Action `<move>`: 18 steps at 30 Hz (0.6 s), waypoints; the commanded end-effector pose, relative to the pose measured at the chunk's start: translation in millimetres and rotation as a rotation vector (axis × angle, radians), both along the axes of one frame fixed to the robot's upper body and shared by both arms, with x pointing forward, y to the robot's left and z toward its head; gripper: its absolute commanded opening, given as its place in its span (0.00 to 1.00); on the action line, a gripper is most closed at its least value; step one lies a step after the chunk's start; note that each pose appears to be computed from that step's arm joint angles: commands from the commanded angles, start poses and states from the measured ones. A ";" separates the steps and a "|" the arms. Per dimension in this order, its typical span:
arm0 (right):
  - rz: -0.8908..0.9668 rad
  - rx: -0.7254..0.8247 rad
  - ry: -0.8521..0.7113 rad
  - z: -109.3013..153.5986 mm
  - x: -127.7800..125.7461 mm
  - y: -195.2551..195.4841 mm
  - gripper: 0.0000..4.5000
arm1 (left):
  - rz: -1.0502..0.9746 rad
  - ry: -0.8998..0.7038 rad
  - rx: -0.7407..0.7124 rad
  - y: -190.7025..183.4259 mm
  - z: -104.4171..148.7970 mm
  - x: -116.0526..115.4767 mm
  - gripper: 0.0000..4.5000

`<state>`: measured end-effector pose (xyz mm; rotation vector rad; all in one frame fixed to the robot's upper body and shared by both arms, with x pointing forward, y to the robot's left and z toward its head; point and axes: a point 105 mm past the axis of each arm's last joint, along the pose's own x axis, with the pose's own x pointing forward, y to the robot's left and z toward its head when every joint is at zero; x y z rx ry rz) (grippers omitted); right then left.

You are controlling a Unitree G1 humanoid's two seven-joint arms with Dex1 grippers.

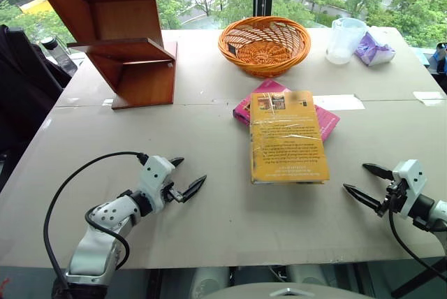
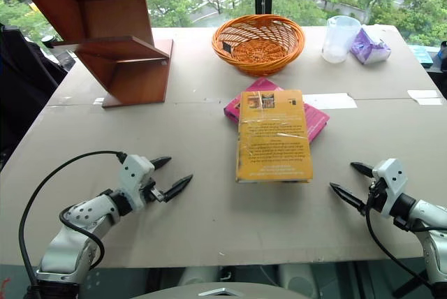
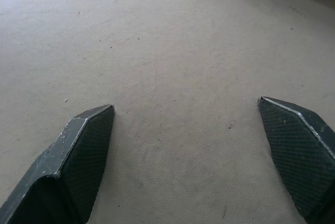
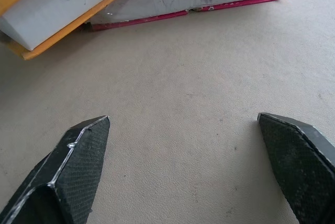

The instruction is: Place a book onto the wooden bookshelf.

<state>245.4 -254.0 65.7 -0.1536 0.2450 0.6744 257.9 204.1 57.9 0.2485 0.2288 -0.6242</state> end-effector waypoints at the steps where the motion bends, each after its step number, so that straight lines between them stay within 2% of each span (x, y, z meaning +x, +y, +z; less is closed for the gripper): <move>1: -0.009 -0.008 -0.045 12.7 1.8 -7.5 1.00 | 0.045 0.101 0.015 14.0 -20.2 -9.5 1.00; 18: -0.008 -0.003 -0.053 15.0 -1.5 -8.5 1.00 | 0.047 0.082 -0.056 12.3 -9.2 -5.4 1.00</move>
